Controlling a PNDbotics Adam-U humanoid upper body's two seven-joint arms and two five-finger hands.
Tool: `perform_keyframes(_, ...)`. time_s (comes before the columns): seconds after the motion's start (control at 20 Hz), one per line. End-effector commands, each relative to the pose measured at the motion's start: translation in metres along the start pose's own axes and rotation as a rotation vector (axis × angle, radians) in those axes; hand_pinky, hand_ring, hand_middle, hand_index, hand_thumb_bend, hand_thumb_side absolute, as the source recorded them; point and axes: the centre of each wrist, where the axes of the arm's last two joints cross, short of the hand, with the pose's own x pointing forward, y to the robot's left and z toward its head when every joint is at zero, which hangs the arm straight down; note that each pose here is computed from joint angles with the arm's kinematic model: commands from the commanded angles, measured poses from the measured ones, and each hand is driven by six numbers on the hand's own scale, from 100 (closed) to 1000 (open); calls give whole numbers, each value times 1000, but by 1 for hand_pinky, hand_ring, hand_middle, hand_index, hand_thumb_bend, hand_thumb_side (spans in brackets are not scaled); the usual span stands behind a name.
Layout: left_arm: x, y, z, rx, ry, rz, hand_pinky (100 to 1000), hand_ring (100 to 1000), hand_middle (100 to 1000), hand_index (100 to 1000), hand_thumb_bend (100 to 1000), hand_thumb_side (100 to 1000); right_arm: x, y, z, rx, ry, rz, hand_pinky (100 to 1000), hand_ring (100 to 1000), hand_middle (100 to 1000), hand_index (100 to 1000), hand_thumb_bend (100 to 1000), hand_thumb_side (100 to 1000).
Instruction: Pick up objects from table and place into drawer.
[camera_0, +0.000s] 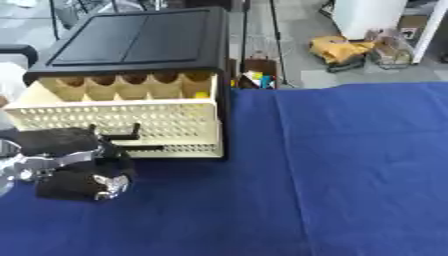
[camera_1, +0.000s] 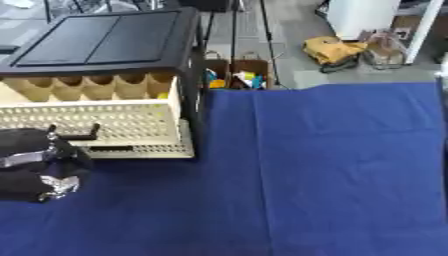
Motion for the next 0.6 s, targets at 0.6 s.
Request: perform_keyframes(0.6, -1, 15, 10, 64, 57, 4, 100, 317, 530, 851, 100, 1000, 7, -5, -4, -24, -24, -10, 772, 816, 528, 642, 255, 1000)
